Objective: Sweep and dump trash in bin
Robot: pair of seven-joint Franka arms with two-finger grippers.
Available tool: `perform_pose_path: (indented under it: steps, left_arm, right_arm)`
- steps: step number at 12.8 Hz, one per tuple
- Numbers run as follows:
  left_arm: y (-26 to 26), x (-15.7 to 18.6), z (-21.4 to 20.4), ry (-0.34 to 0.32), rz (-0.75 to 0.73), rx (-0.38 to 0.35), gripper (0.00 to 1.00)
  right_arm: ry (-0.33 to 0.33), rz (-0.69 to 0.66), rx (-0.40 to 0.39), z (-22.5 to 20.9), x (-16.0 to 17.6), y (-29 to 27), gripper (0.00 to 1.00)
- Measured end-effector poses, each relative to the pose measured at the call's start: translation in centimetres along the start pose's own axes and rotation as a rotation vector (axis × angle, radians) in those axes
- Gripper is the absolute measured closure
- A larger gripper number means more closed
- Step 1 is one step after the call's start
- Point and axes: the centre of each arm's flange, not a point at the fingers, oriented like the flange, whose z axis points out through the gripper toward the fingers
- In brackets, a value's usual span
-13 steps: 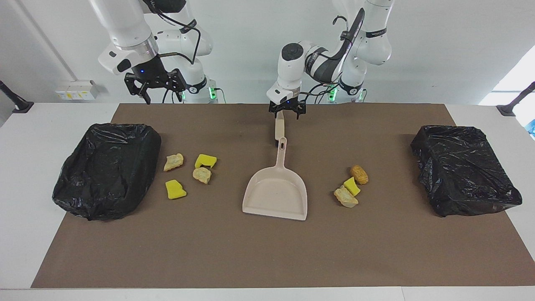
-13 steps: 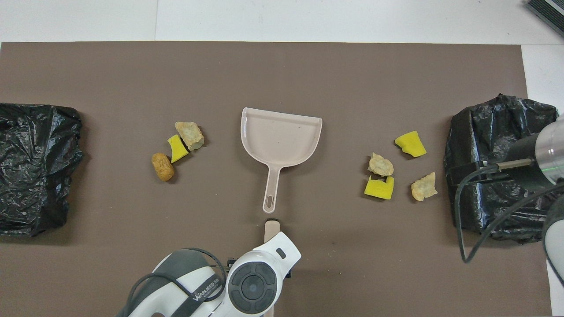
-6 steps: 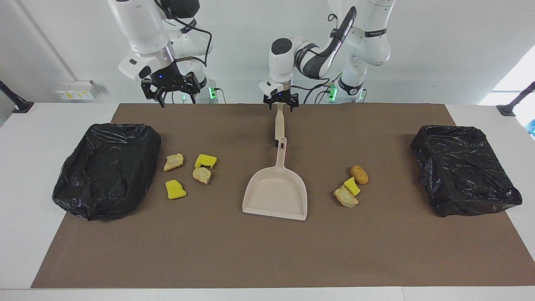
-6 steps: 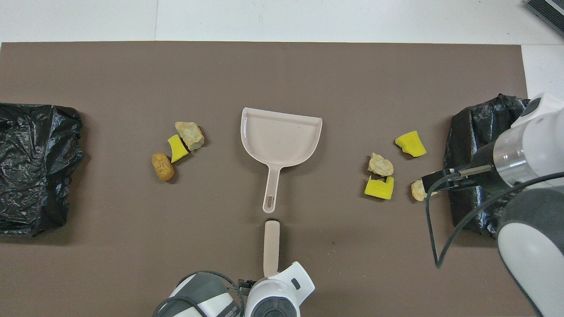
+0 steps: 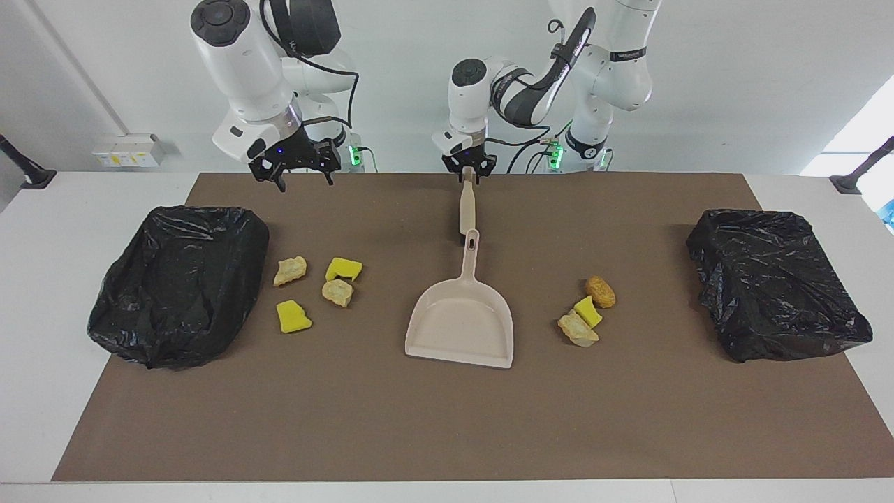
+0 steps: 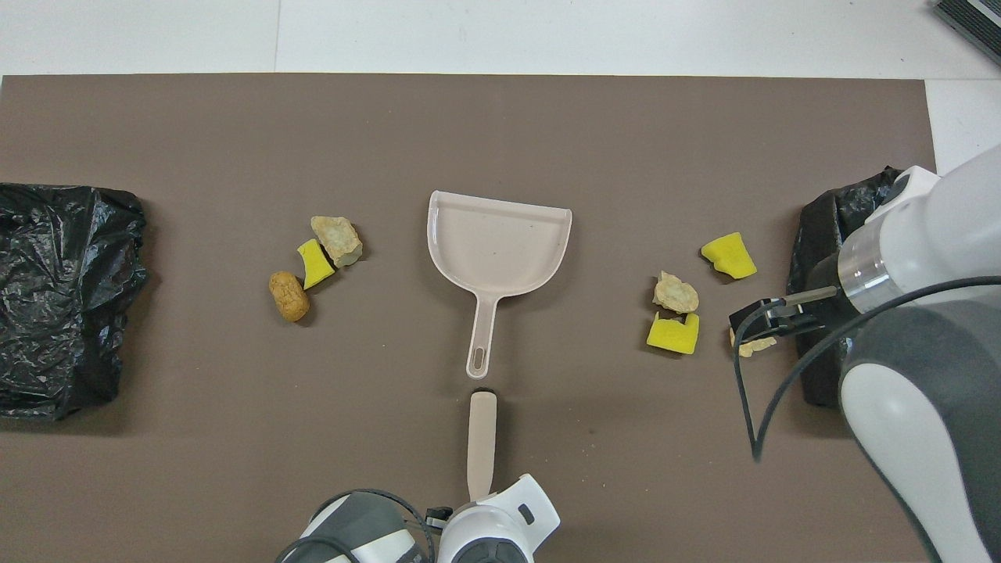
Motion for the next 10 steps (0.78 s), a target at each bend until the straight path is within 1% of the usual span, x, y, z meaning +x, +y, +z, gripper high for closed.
perform_pose_path:
  steps: [1,4,7,10]
  left_arm:
    - [0.0,0.0,0.0,-0.001,0.000,0.000,0.74]
    - [-0.1,-0.1,0.0,-0.008,-0.002,0.005,0.74]
    - [-0.8,-0.3,-0.2,-0.041,-0.009,0.032,0.74]
    - [-2.0,0.0,-1.4,-0.077,-0.034,0.053,0.74]
  right_arm:
    - [-0.002,0.000,0.000,0.0,0.0,0.0,0.05]
    - [-0.016,0.000,0.000,0.2,-0.1,0.0,0.05]
    - [-0.018,-0.007,-0.001,0.3,-0.1,-0.3,0.05]
    - [-0.018,-0.013,-0.002,0.3,-0.1,-0.7,0.05]
